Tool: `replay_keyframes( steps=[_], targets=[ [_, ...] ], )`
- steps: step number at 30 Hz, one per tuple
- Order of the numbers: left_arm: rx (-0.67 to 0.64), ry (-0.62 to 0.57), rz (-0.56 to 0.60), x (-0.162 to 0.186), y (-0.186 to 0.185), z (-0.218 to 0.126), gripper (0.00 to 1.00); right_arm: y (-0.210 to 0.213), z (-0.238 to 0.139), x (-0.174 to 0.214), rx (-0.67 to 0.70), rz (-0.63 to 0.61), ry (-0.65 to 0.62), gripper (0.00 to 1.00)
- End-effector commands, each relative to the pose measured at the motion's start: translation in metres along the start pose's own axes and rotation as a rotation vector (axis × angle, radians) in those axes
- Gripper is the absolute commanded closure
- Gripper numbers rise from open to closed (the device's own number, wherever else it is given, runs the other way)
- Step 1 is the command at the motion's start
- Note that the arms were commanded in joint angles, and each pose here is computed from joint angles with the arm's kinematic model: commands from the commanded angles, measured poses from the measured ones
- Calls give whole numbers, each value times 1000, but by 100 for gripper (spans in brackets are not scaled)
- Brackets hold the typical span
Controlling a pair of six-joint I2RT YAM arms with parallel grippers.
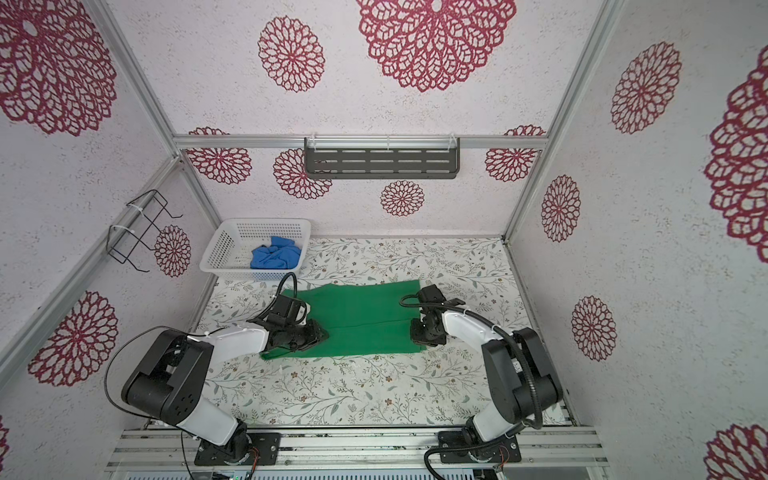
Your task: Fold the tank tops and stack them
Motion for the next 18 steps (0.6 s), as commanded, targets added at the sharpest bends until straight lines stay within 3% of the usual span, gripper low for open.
replay_keyframes(
  steps=[1, 6, 11, 14, 18],
  targets=[
    [-320, 141, -98, 41, 63, 1, 64, -4, 1, 10, 38, 27, 17, 76],
    [-327, 113, -86, 44, 60, -22, 63, -4, -21, 32, 9, 44, 22, 76],
    [-264, 23, 40, 12, 1, -58, 57, 13, -82, -14, -79, -24, -162, 70],
    [-212, -44, 116, -19, -34, -70, 53, 0, -86, -40, -9, -61, -197, 68],
    [-206, -131, 208, -67, -66, -66, 53, -16, -77, -74, -31, -117, -306, 67]
  ],
)
Point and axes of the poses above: each gripper's point midway between its finger pads, its own z axis out along the fingers, its own y axis along the line the jaws close on, x = y × z, the point moved 9 cm from there along -z, back along the fingers, and after that the axes turned 15 degrees about -z, right-handed, at the moved point
